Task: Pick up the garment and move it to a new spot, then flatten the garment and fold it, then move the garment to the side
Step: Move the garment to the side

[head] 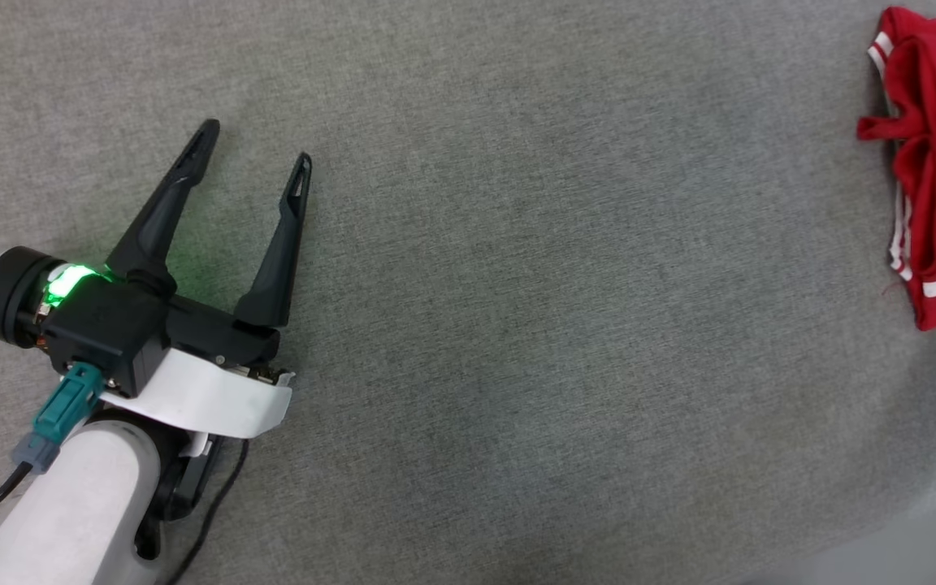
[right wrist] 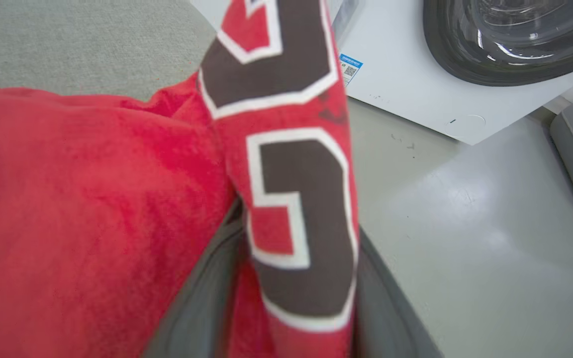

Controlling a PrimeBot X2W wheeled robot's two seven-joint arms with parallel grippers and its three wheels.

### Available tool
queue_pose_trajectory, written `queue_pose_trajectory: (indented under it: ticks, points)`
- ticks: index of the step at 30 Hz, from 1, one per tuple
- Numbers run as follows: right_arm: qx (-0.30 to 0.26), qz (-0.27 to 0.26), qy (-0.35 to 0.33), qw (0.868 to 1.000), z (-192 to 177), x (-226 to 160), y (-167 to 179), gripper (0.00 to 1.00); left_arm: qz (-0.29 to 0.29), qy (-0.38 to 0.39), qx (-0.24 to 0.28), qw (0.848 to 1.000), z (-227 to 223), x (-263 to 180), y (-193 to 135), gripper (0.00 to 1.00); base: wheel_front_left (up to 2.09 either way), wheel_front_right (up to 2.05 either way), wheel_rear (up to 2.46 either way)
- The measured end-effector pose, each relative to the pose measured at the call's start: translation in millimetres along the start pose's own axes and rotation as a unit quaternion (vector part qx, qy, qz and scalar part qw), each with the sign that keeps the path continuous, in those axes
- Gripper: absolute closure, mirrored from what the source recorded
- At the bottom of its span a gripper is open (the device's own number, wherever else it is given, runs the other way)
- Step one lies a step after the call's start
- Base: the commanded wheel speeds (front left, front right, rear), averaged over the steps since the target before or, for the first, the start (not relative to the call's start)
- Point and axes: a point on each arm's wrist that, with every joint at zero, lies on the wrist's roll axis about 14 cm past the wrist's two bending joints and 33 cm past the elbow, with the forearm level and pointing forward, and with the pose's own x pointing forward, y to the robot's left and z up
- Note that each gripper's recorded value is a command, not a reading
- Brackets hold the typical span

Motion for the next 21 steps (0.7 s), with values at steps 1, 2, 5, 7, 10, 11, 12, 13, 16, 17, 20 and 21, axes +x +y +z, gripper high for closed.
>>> queue_pose_trajectory:
  ticks: [1, 2, 5, 7, 10, 11, 12, 13, 16, 17, 20, 21]
  points:
    - [0.001, -0.001, -0.006, 1.0, -0.2, 1.5, 1.9, 0.0, 0.001, 0.002, -0.001, 1.0, -2.2, -0.4, 1.1, 0.0, 0.0, 0.0, 0.0]
    - [-0.001, -0.001, -0.015, 1.0, 1.6, 2.5, 4.1, 0.0, 0.003, 0.004, 0.0, 1.0, -3.4, -1.1, 2.0, 0.0, 0.0, 0.0, 0.0]
    - [-0.006, -0.014, -0.046, 0.999, 10.7, 2.4, -2.2, 0.0, 0.007, 0.005, 0.001, 1.0, -3.3, -2.4, 3.8, 0.0, 0.0, 0.0, 0.0]
    - [-0.005, -0.022, -0.065, 0.998, 18.7, 0.0, -8.4, 0.0, 0.009, 0.001, 0.0, 1.0, 0.1, -3.3, 3.5, 0.0, 0.0, 0.0, 0.0]
    - [-0.006, -0.021, -0.091, 0.996, 31.2, -5.7, -9.2, 0.0, 0.016, -0.003, -0.001, 1.0, 5.6, -6.8, 2.0, 0.0, 0.0, 0.0, 0.0]
    - [-0.007, -0.02, -0.101, 0.995, 36.4, -8.1, -10.3, 0.0, 0.019, -0.005, -0.003, 1.0, 7.6, -9.2, 1.4, 0.0, 0.0, 0.0, 0.0]
    - [-0.006, -0.019, -0.11, 0.994, 41.7, -11.0, -11.9, 0.0, 0.022, -0.006, -0.003, 1.0, 9.8, -11.7, 0.8, 0.0, 0.0, 0.0, 0.0]
    - [-0.008, -0.016, -0.118, 0.993, 45.5, -14.3, -13.2, 0.0, 0.027, -0.008, -0.004, 1.0, 12.5, -14.6, 0.7, 0.0, 0.0, 0.0, 0.0]
    - [-0.01, 0.003, -0.136, 0.991, 50.6, -27.5, -12.1, 0.0, 0.043, -0.015, -0.01, 0.999, 22.1, -24.4, -2.6, 0.0, 0.0, 0.0, 0.0]
    - [-0.01, 0.013, -0.139, 0.99, 50.3, -32.8, -9.5, 0.0, 0.047, -0.017, -0.01, 0.999, 25.7, -28.1, -3.5, 0.0, 0.0, 0.0, 0.0]
    - [-0.015, 0.045, -0.152, 0.987, 48.7, -52.3, 1.8, 0.0, 0.065, -0.027, -0.013, 0.997, 38.1, -39.9, -6.7, 0.0, 0.0, 0.0, 0.0]
    - [-0.012, 0.059, -0.156, 0.986, 47.6, -59.9, 8.2, 0.0, 0.071, -0.029, -0.013, 0.997, 41.8, -44.5, -7.4, 0.0, 0.0, 0.0, 0.0]
